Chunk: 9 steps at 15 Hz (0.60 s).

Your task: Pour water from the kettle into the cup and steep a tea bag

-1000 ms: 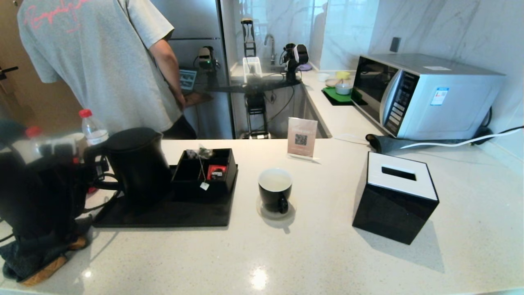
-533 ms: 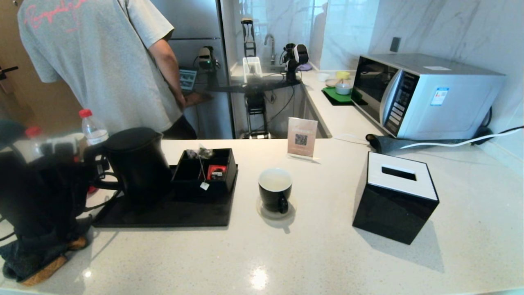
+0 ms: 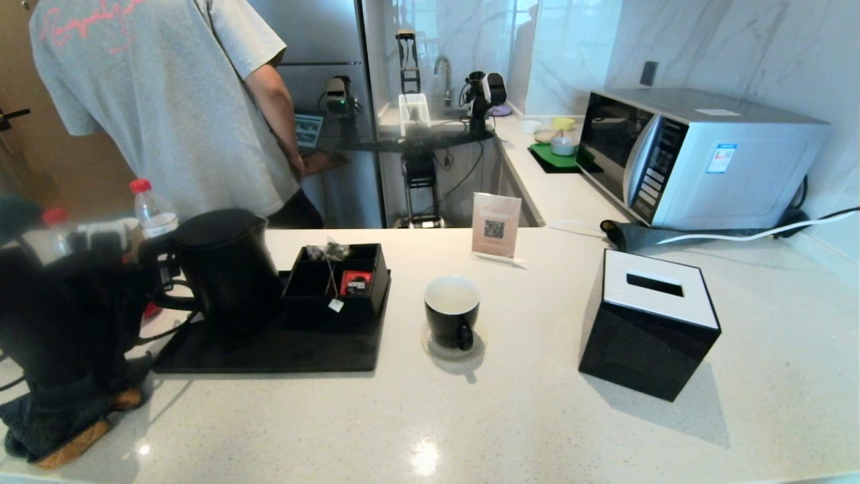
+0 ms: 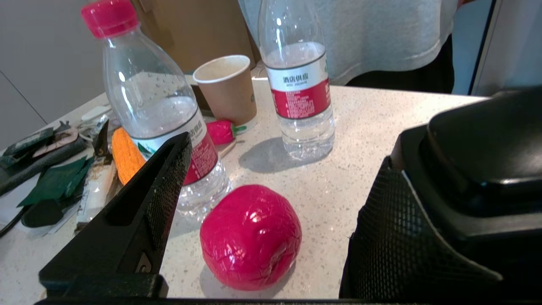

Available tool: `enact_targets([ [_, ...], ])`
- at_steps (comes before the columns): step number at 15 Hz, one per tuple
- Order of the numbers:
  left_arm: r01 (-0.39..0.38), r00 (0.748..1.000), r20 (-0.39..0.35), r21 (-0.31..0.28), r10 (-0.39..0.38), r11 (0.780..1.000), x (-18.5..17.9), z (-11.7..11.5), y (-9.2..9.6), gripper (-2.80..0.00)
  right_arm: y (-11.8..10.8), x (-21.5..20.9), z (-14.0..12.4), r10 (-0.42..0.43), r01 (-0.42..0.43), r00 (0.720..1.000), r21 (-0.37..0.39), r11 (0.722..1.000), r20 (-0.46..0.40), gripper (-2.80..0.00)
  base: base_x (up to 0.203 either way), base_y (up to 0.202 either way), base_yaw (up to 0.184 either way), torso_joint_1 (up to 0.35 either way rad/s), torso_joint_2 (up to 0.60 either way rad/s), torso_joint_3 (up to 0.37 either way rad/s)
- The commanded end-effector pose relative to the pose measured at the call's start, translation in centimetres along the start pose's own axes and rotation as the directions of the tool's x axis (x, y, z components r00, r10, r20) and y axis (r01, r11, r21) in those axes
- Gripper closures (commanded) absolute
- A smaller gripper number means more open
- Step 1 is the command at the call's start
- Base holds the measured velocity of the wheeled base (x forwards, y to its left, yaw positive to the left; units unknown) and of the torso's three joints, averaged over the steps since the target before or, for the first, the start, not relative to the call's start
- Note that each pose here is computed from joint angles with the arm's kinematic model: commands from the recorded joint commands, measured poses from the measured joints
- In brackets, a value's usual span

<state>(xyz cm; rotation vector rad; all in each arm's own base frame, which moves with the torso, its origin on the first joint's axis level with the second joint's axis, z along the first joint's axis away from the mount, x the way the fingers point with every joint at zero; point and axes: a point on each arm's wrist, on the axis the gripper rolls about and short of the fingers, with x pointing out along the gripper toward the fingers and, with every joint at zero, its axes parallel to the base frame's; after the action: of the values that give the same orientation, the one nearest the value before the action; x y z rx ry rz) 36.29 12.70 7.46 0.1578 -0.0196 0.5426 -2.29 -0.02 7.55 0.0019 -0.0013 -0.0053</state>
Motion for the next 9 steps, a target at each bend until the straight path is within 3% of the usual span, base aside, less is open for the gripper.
enact_targets([
  [1, -0.008, 0.998, 0.057, -0.012, 0.009, 1.000, 0.17, 0.66, 0.05, -2.80, 0.00, 0.01, 0.00, 0.001, -0.001, 1.000, 0.000, 1.000, -0.001, 0.00, 0.000, 0.000, 0.000, 0.000, 0.00, 0.000],
  [9, -0.012, 0.996, 0.091, -0.019, 0.013, 1.000, 0.69, 1.38, 0.05, -2.80, 0.00, 0.01, 0.00, 0.001, -0.001, 1.000, 0.001, 1.000, -0.001, 0.00, 0.000, 0.000, 0.000, 0.000, 0.00, 0.000],
])
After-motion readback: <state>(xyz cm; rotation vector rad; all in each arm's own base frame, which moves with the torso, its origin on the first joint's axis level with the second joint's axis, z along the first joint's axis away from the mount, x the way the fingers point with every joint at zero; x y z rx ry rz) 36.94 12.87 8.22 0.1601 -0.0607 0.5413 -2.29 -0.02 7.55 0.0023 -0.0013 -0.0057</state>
